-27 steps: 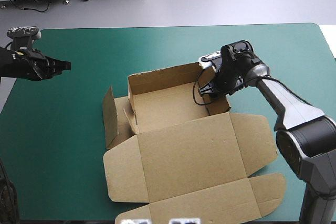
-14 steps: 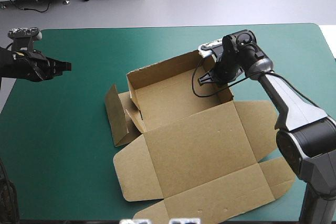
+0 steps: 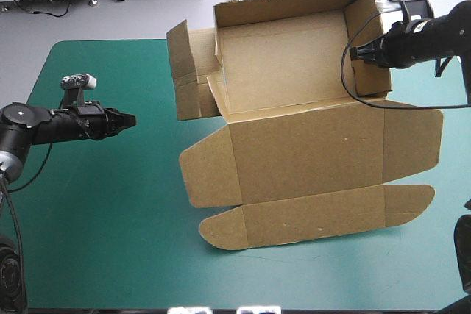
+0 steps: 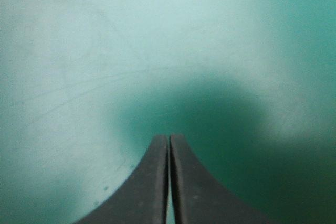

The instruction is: Fold the box

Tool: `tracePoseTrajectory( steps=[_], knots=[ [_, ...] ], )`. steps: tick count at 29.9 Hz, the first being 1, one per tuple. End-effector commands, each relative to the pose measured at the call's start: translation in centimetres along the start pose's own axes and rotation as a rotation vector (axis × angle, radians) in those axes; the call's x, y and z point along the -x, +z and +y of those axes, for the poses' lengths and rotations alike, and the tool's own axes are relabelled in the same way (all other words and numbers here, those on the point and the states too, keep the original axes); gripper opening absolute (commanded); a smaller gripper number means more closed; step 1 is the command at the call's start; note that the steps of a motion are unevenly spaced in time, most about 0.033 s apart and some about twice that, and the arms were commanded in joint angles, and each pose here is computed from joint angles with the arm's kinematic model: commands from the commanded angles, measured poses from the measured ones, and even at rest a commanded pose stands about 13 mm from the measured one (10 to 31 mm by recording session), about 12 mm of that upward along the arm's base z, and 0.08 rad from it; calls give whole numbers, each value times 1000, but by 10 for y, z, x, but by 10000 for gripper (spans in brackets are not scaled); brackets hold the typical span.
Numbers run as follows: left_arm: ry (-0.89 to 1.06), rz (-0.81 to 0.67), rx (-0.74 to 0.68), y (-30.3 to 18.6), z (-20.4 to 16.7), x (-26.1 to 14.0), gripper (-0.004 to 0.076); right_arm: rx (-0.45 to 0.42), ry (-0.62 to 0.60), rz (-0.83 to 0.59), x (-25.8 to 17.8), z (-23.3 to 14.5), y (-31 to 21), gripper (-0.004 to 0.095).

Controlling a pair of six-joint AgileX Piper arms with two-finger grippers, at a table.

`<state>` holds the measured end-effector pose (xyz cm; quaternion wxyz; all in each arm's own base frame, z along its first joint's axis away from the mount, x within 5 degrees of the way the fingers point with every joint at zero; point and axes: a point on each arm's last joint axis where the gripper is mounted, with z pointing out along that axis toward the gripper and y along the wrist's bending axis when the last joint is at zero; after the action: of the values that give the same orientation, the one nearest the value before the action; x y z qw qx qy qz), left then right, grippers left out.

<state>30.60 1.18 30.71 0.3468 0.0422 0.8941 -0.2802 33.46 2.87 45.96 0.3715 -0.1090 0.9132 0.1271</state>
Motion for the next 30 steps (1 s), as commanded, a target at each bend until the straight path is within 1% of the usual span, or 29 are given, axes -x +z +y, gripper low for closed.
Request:
tracePoseTrajectory(
  steps=[1, 3, 5, 11, 14, 16, 19, 24, 26, 30],
  knots=[
    [40, -193, -138, -7, -17, 10, 0, 98, -15, -120, 5, 22, -43, -24],
    [34, -254, -205, -6, -20, 12, 0, 133, -21, -130, 3, 27, -47, -24],
    [24, -280, -267, -3, -21, 14, 0, 139, -20, -129, 1, 28, -48, -24],
    [-7, -284, -504, 12, -20, 14, 0, 143, -13, -85, -9, 26, -40, -24],
    [-3, -289, -586, 13, -22, 13, 0, 148, -12, -68, -12, 26, -36, -24],
    [4, -283, -618, 12, -24, 12, 0, 151, -8, -54, -15, 25, -33, -24],
    [6, -245, -618, 15, -26, 9, 0, 159, -3, -41, -17, 24, -29, -24],
    [35, -185, -668, 27, -47, 4, 0, 173, -8, -37, -18, 26, -27, -23],
    [45, -166, -698, 32, -58, 2, 0, 166, -10, -35, -18, 25, -27, -23],
    [61, -141, -744, 36, -76, 0, 0, 124, -18, -25, -19, 21, -26, -23]
  ],
)
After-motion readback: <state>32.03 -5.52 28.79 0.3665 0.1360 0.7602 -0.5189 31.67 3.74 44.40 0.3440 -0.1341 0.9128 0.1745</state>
